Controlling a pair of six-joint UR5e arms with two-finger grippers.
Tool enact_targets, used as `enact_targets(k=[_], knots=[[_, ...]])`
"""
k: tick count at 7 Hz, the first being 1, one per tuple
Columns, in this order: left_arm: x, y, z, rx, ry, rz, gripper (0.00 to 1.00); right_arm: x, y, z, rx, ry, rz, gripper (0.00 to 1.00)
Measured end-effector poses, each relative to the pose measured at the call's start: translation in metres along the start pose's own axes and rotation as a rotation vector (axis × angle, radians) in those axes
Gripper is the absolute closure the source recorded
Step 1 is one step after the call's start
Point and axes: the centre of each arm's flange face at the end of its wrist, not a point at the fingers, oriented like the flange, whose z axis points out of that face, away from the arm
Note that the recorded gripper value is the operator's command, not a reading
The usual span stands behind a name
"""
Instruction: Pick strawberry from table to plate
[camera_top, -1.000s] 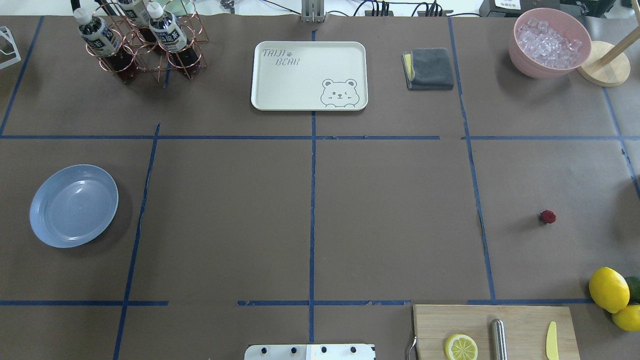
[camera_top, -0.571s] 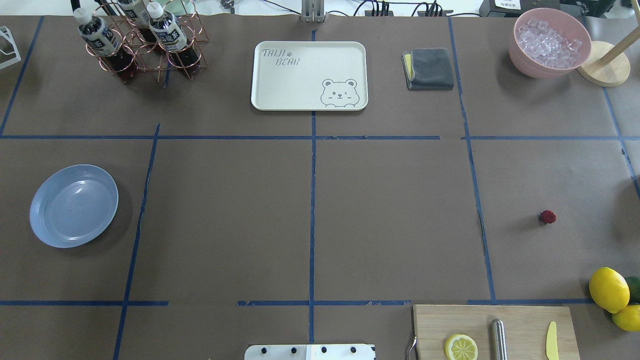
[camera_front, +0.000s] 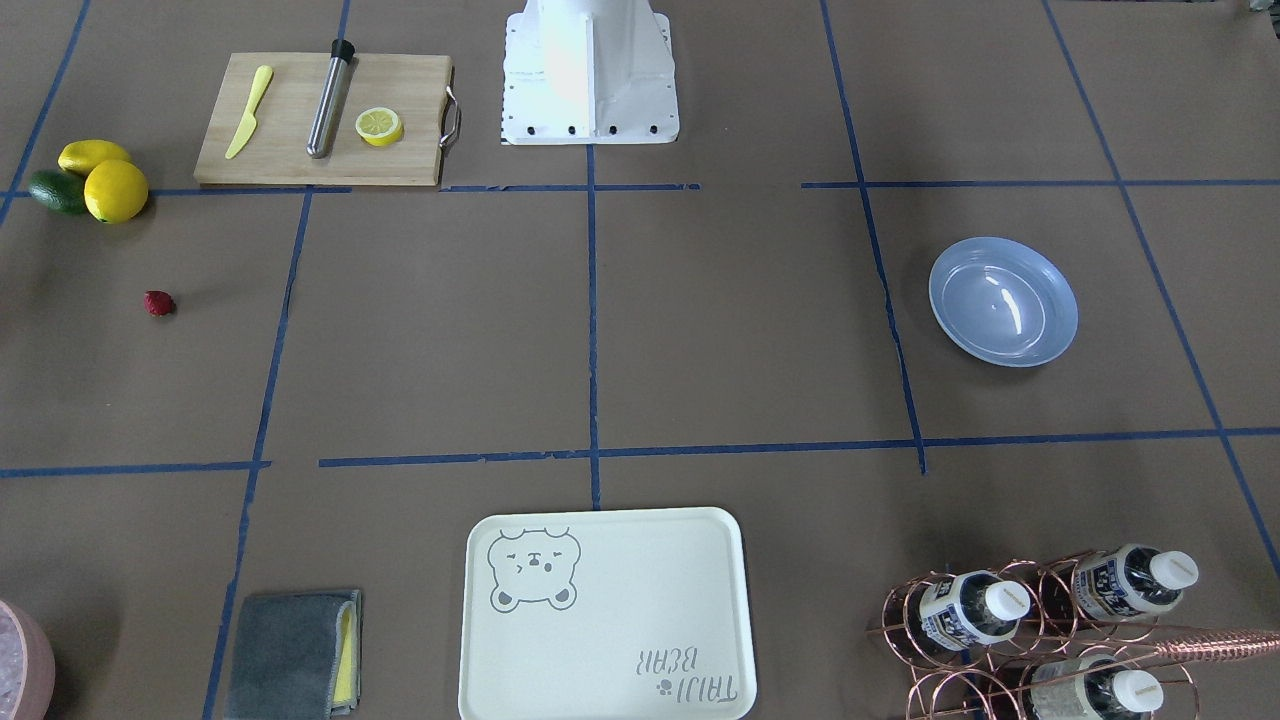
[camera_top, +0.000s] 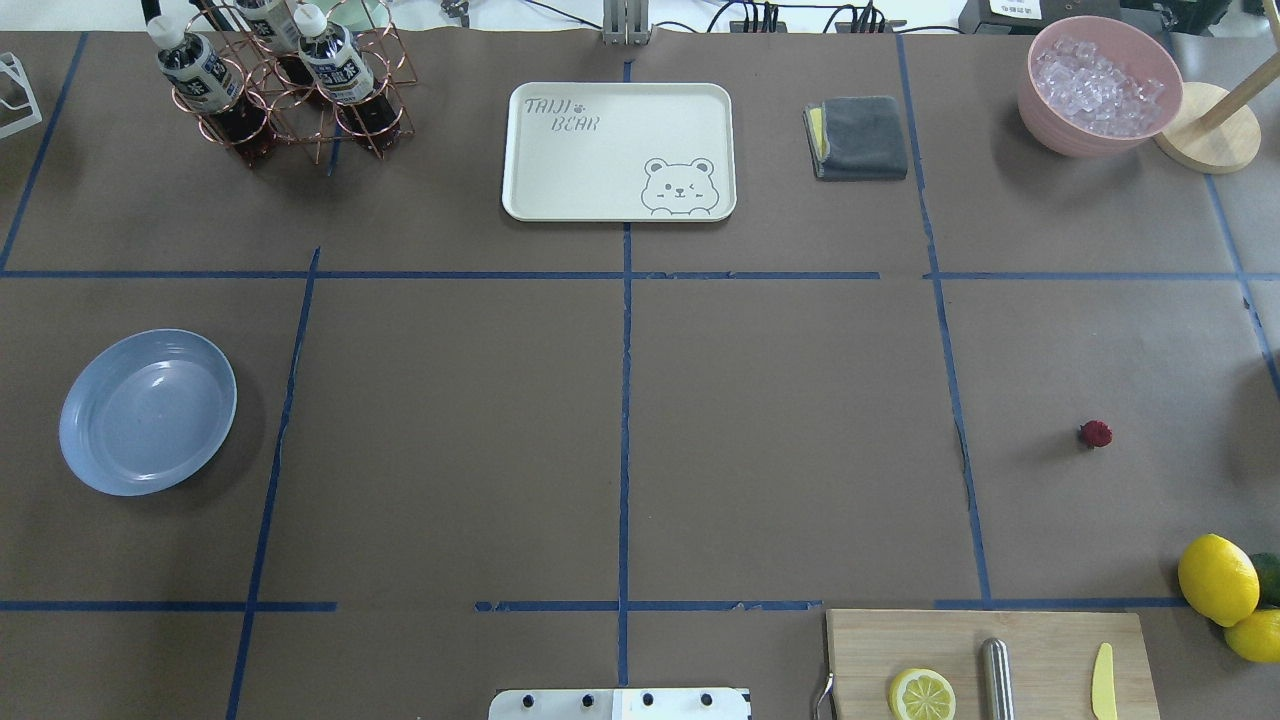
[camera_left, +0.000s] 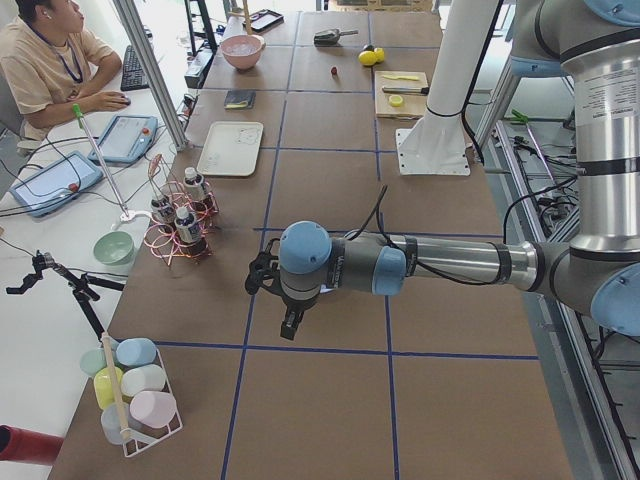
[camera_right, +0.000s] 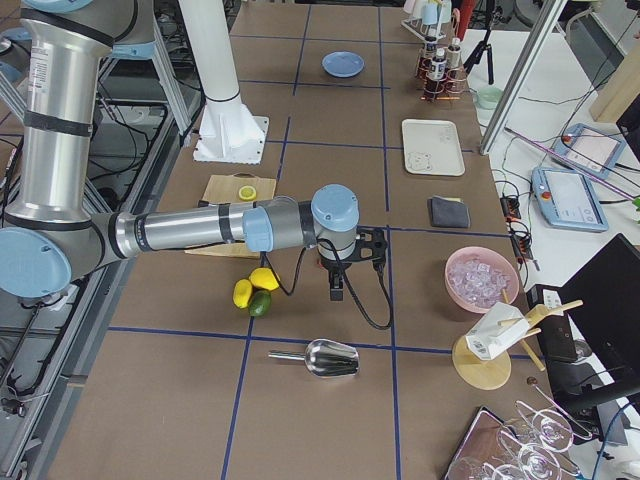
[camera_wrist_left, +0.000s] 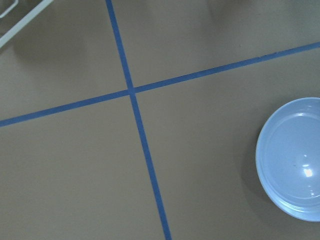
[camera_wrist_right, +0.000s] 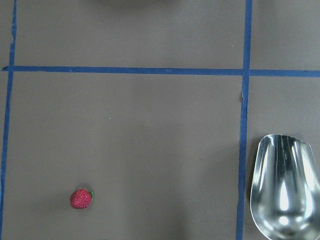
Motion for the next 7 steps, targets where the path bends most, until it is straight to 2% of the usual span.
enact_targets(k=[1, 3, 5, 7], knots=[[0.003, 0.002, 0.016, -0.002, 0.068, 0.03, 0.0, 0.001, 0.001, 0.001, -0.003, 0.0, 0.002, 0.0], [0.034, -0.009, 0.055, -0.042, 0.116, 0.094, 0.0, 0.003, 0.003, 0.003, -0.007, -0.002, 0.007, 0.0], [0.076, -0.021, 0.106, -0.064, 0.04, 0.156, 0.0, 0.002, 0.004, 0.002, -0.006, -0.005, 0.005, 0.0], [0.118, -0.021, 0.165, -0.067, -0.041, 0.095, 0.0, 0.001, 0.004, 0.001, -0.005, -0.007, 0.005, 0.0]])
